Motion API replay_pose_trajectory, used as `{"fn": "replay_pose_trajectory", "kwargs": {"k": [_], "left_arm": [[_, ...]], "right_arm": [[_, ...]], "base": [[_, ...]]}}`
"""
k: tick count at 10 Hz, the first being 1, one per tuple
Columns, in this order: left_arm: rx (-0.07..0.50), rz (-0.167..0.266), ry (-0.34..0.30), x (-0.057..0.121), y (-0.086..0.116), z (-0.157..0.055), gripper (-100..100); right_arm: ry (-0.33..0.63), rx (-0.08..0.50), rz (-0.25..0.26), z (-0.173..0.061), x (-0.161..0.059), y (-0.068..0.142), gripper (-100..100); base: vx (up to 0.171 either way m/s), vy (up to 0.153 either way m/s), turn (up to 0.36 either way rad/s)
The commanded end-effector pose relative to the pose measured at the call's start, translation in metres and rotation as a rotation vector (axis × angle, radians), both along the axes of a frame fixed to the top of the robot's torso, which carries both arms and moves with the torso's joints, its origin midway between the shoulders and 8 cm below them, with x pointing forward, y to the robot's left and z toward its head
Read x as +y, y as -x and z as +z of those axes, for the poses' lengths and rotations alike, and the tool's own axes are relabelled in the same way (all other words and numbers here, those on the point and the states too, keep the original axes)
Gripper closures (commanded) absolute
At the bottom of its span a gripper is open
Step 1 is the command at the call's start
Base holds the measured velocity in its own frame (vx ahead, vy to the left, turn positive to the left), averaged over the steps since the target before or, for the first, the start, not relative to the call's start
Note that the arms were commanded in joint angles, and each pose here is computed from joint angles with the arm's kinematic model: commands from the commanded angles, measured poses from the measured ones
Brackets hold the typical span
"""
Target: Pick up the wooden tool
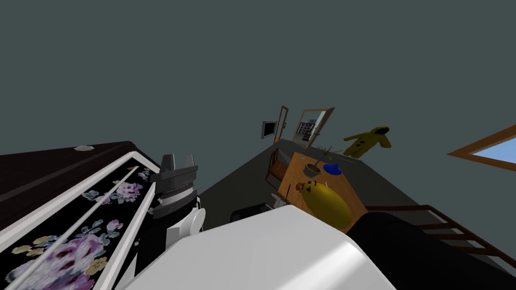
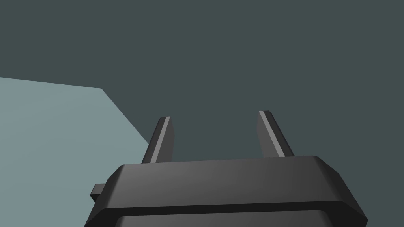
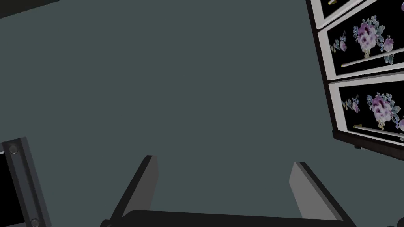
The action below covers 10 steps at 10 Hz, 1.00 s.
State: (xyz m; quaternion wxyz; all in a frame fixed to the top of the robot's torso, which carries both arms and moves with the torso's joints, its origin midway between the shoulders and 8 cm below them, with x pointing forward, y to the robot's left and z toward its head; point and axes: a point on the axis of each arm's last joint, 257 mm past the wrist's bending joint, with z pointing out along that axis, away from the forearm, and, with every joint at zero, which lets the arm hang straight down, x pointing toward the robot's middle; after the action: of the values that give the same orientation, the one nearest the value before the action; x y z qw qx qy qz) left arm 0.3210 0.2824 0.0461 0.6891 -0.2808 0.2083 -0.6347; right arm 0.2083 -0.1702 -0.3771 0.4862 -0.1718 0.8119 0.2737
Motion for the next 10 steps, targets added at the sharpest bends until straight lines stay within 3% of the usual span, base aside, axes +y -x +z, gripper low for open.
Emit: {"fn": "replay_pose_trajectory", "kwargs": {"k": [1, 4, 5, 6, 7, 8, 9, 10], "left_arm": [[0.0, 0.0, 0.0, 0.0, 0.0, 0.0, 0], [0.0, 0.0, 0.0, 0.0, 0.0, 0.0, 0], [0.0, 0.0, 0.0, 0.0, 0.0, 0.0, 0], [0.0, 0.0, 0.0, 0.0, 0.0, 0.0, 0], [0.0, 0.0, 0.0, 0.0, 0.0, 0.0, 0], [0.0, 0.0, 0.0, 0.0, 0.0, 0.0, 0], [0.0, 0.0, 0.0, 0.0, 0.0, 0.0, 0], [0.0, 0.0, 0.0, 0.0, 0.0, 0.0, 0]], "right_arm": [[0.098, 0.034, 0.078, -0.026, -0.007, 0.026, -100], [0.25, 0.08, 0.212, -0.065, -0.019, 0.07, -100], [0.269, 0.08, 0.228, -0.066, -0.024, 0.073, -100], [0.339, 0.099, 0.295, -0.082, -0.034, 0.094, -100], [0.35, 0.097, 0.305, -0.083, -0.036, 0.095, -100], [0.424, 0.112, 0.379, -0.097, -0.049, 0.116, -100], [0.428, 0.109, 0.384, -0.097, -0.049, 0.117, -100], [0.498, 0.12, 0.456, -0.109, -0.063, 0.136, -100]], "base": [[0.091, 0.033, 0.044], [0.132, 0.038, 0.052], [0.079, 0.024, 0.028], [0.085, 0.014, 0.064], [0.073, 0.004, 0.029], [0.085, 0.005, 0.06], [0.068, 0.001, 0.036], [0.076, 0.004, 0.079]]}}
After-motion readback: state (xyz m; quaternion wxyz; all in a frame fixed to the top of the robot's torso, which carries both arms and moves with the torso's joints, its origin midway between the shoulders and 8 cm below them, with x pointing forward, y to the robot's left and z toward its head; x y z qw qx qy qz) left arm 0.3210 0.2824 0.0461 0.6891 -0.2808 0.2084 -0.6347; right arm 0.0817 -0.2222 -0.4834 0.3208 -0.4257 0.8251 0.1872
